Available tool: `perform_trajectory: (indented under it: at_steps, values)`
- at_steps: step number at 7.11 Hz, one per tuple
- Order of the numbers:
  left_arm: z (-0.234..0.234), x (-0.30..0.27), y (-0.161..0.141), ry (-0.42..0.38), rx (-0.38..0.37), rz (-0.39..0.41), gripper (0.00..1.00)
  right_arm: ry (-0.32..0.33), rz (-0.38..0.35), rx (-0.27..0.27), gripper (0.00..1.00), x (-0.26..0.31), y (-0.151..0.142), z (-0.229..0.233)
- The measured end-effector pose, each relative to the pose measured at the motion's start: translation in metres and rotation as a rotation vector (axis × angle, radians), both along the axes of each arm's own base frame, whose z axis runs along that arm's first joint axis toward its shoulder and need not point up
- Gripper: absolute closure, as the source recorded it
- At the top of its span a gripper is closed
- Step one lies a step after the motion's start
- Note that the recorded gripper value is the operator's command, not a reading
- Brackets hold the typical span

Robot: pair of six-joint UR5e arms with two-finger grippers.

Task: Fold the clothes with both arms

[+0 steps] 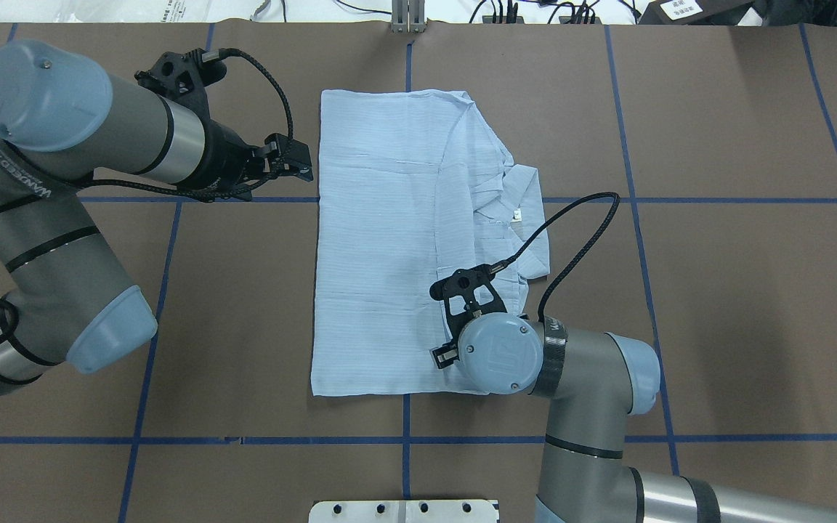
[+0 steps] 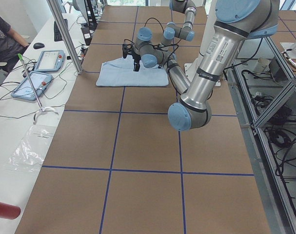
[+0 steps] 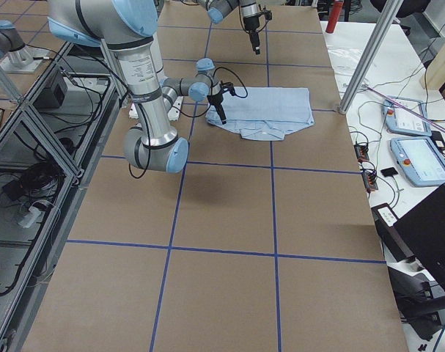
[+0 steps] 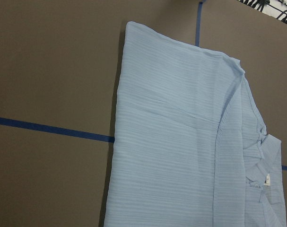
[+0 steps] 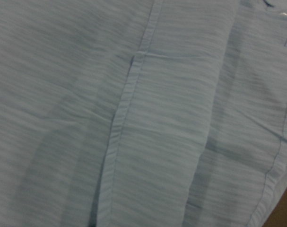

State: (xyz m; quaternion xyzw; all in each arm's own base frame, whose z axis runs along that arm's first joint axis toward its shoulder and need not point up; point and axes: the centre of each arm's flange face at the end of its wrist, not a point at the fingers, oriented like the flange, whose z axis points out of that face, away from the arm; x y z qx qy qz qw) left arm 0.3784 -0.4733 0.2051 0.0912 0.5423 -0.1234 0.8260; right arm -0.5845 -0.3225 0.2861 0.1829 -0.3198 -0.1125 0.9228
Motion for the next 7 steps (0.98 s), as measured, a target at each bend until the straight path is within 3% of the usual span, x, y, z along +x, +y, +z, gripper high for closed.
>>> perform_trajectory:
  at_steps: [4, 7]
  values:
    - [0.0, 0.009, 0.004, -0.002, -0.001, 0.011, 0.0, 0.073, -0.009, 0.024, 0.0, 0.045, -0.03, 0.044]
    - [-0.005, 0.017, 0.011, 0.012, -0.02, 0.016, 0.0, 0.124, -0.034, 0.009, 0.0, 0.138, -0.016, 0.1]
